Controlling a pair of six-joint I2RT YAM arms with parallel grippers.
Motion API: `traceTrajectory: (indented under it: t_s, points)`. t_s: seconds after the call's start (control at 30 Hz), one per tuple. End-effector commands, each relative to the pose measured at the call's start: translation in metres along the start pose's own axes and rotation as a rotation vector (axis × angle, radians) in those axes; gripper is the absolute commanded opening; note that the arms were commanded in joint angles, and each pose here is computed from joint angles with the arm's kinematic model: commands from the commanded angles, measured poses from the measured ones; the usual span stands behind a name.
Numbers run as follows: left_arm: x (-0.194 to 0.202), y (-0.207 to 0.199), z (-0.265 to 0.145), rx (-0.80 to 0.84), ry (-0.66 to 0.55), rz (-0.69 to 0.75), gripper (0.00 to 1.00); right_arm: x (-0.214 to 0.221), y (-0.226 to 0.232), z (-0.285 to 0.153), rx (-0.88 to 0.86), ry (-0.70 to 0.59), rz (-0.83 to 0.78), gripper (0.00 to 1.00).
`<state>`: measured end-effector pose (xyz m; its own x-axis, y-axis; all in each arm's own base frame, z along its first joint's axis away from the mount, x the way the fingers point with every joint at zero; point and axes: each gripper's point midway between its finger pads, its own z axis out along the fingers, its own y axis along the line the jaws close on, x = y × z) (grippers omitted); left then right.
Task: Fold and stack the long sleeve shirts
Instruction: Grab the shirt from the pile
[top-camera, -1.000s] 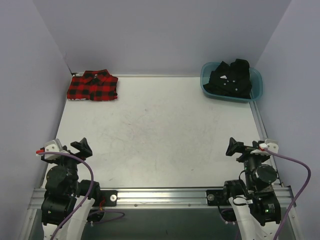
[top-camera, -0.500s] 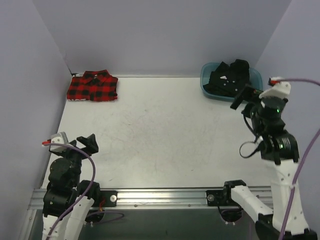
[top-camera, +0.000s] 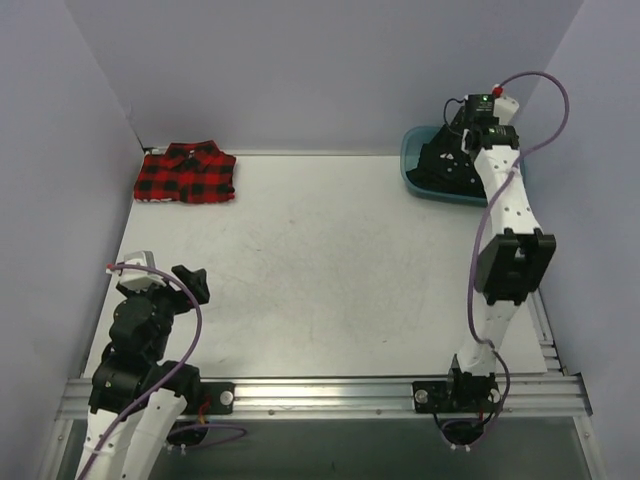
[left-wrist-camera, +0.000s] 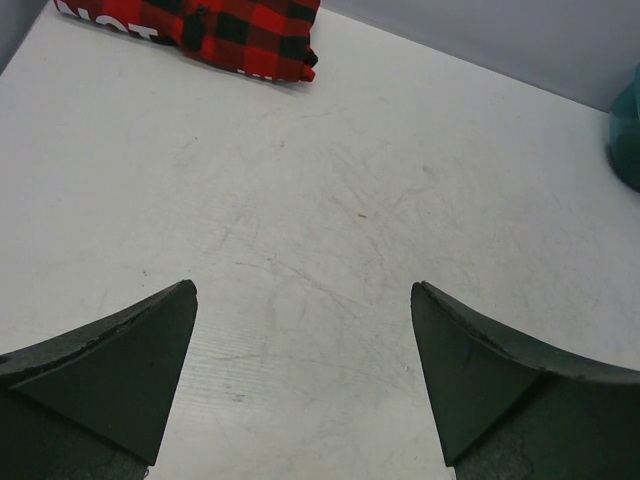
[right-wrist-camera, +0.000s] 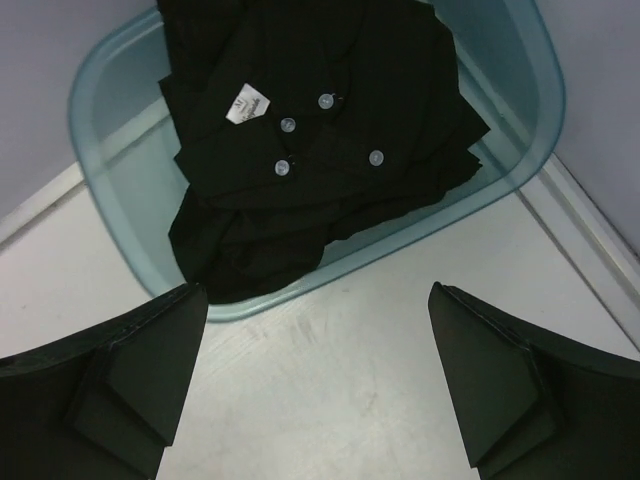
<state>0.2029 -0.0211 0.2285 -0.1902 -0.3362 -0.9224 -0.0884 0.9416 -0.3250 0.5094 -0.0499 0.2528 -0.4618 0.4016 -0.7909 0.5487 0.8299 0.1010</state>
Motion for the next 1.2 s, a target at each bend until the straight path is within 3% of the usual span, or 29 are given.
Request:
traceTrajectory:
  t_s: [0.0,0.03,0.17,0.3,0.4,0.43,0.5,0.53,0.6,0.77,0.9,1.03,1.17]
  points:
    - [-0.007,-0.008,0.002,0.034,-0.021,-0.004,0.97,0.016,0.004,0.045,0.078,0.042,0.005,1.00]
    - [-0.006,-0.008,0.003,0.031,-0.016,-0.002,0.98,0.009,-0.003,0.061,0.094,0.032,0.037,1.00]
    - [-0.002,-0.009,0.005,0.031,0.005,0.006,0.97,0.047,0.006,0.130,0.075,0.087,0.045,1.00]
    - [0.003,-0.007,0.010,0.016,0.034,0.018,0.97,0.063,0.014,0.171,0.016,0.087,0.076,0.97]
    - [0.004,-0.008,0.012,0.016,0.044,0.019,0.97,0.070,0.016,0.186,-0.008,0.082,0.058,0.79]
    - [0.005,-0.008,0.013,0.015,0.047,0.020,0.97,0.067,0.017,0.187,-0.017,0.071,0.047,0.59]
    - [0.005,-0.008,0.013,0.014,0.050,0.022,0.98,0.056,0.018,0.181,-0.032,0.035,0.005,0.36]
    - [0.006,-0.008,0.014,0.013,0.052,0.026,0.97,0.049,0.019,0.176,-0.027,0.012,-0.006,0.12]
    - [0.005,-0.008,0.013,0.016,0.050,0.024,0.97,0.019,0.022,0.151,-0.025,-0.091,-0.028,0.00]
    - [0.002,-0.009,0.011,0.025,0.035,0.019,0.98,-0.080,0.031,0.056,-0.031,-0.370,-0.140,0.00]
    - [-0.001,-0.009,0.007,0.032,0.015,0.013,0.97,-0.138,0.063,-0.041,-0.096,-0.586,-0.219,0.00]
    - [-0.004,-0.010,0.004,0.038,-0.003,0.004,0.98,-0.171,0.088,-0.151,-0.232,-0.751,-0.261,0.00]
    - [-0.006,-0.011,0.001,0.047,-0.019,-0.001,0.98,-0.166,0.122,-0.241,-0.419,-0.852,-0.332,0.00]
